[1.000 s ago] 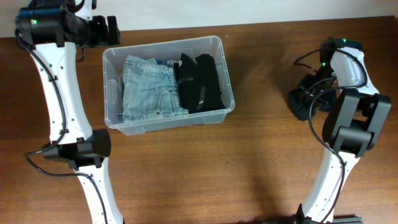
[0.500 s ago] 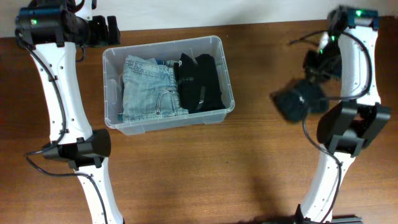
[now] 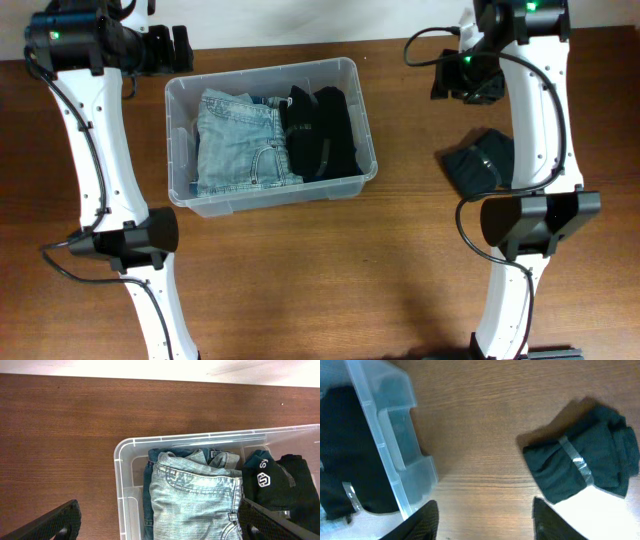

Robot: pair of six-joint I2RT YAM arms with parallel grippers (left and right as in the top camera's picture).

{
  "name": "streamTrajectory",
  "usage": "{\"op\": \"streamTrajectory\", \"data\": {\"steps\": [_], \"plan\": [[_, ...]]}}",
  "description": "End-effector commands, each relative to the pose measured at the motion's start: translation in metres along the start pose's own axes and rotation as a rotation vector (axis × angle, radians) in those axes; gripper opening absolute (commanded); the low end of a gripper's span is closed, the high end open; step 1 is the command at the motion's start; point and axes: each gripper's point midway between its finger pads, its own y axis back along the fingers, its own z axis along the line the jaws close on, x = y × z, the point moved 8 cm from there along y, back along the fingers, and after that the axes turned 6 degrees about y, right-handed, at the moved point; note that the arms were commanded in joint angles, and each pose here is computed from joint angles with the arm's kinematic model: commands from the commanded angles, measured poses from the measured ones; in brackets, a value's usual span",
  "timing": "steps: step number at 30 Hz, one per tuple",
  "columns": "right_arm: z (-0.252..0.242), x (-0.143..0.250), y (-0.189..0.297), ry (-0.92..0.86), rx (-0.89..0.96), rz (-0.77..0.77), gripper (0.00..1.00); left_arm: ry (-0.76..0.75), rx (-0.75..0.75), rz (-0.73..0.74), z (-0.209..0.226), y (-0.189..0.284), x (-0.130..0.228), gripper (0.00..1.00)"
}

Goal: Pack container
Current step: 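Grasp the second black garment with the right gripper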

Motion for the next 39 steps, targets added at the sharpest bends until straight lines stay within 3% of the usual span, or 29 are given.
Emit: {"op": "streamTrajectory", "data": {"steps": [1,5,6,10,13,18,22,25,28,32,39], "plan": [[0.005,0.012,0.046,0.027,0.004,-0.104,0.60,-0.016,-0.004,-0.038,-0.001,0.016,-0.002,0.99],[0.005,0.034,0.100,0.032,0.012,-0.226,0.95,-0.016,-0.004,-0.038,-0.001,0.016,-0.002,0.99],[0.003,0.040,0.112,0.026,0.014,-0.254,0.99,-0.016,-0.004,-0.038,-0.001,0.016,-0.002,0.99],[-0.026,0.078,0.155,-0.060,0.047,-0.325,0.98,-0.016,-0.004,-0.038,-0.001,0.016,-0.002,0.99],[-0.059,0.097,0.150,-0.167,0.083,-0.270,0.99,-0.016,-0.004,-0.038,-0.001,0.016,-0.002,1.00],[-0.114,0.113,0.101,-0.327,0.099,-0.057,0.99,-0.016,-0.004,-0.038,-0.001,0.016,-0.002,0.99],[-0.152,0.124,0.033,-0.462,-0.001,0.078,0.99,-0.016,-0.004,-0.038,-0.001,0.016,-0.002,0.99],[-0.167,0.126,0.002,-0.561,-0.010,0.064,0.99,-0.016,-0.004,-0.038,-0.001,0.016,-0.002,0.99],[-0.175,0.119,-0.038,-0.618,-0.001,-0.005,0.92,-0.016,-0.004,-0.038,-0.001,0.016,-0.002,0.99],[-0.176,0.115,-0.081,-0.723,-0.004,-0.087,0.90,-0.016,-0.004,-0.038,-0.001,0.016,-0.002,0.99],[-0.177,0.122,-0.126,-0.835,-0.020,-0.178,0.85,-0.016,-0.004,-0.038,-0.001,0.016,-0.002,0.99]]}}
